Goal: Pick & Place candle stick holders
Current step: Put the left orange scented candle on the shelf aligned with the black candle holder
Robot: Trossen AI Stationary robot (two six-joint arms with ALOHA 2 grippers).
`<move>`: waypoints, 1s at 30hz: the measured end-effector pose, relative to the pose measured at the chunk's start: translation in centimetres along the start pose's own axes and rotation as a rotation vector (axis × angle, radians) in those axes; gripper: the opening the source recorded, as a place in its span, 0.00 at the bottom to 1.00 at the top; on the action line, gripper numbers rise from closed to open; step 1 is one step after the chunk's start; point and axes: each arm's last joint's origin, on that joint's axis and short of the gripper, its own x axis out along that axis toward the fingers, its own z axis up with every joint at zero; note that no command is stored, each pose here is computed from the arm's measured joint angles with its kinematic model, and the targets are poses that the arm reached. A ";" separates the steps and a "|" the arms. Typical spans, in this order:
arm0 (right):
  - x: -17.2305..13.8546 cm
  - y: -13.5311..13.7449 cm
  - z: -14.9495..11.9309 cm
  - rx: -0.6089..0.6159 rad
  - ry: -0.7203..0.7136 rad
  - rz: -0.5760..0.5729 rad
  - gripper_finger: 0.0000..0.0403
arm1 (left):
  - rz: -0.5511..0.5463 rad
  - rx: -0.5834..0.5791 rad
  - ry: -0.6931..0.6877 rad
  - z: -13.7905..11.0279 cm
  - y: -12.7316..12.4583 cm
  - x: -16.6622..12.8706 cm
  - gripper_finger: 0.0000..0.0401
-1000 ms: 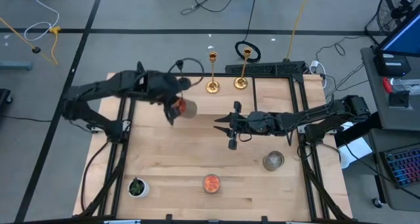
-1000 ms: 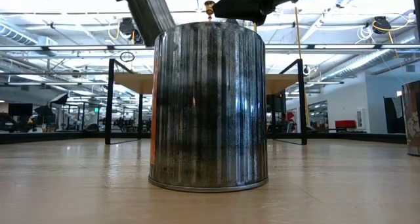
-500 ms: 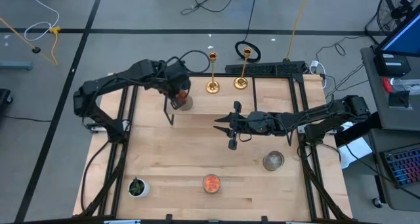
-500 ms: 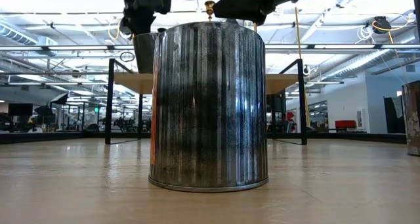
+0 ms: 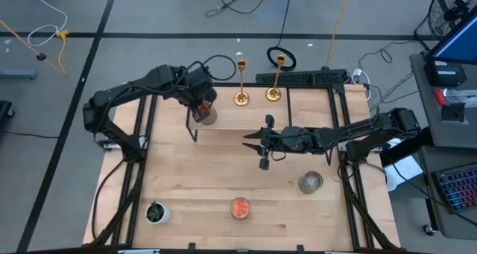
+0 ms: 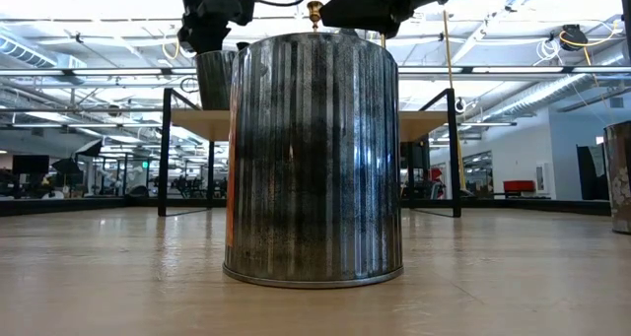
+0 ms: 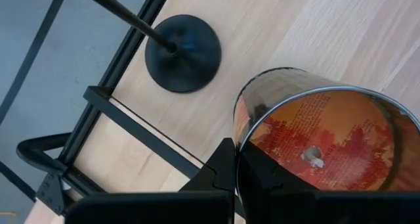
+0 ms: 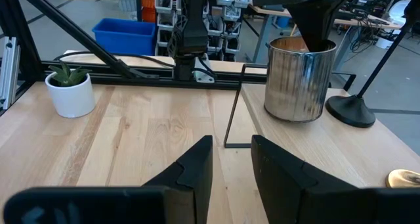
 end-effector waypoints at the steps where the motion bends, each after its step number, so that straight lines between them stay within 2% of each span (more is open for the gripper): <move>1: 0.0 0.0 0.0 0.000 0.000 0.000 0.25 | 0.001 -0.002 0.000 0.0 0.1 0.0 0.01; 9: 0.0 0.0 0.0 0.000 0.000 0.000 0.25 | -0.064 0.023 0.021 0.0 0.5 0.2 0.01; 16: 0.0 0.0 0.0 0.000 0.000 0.001 0.25 | -0.059 -0.060 0.029 0.1 1.6 0.4 0.01; 30: 0.0 0.0 0.0 0.000 0.000 0.000 0.25 | -0.051 -0.079 0.023 0.3 2.1 0.6 0.04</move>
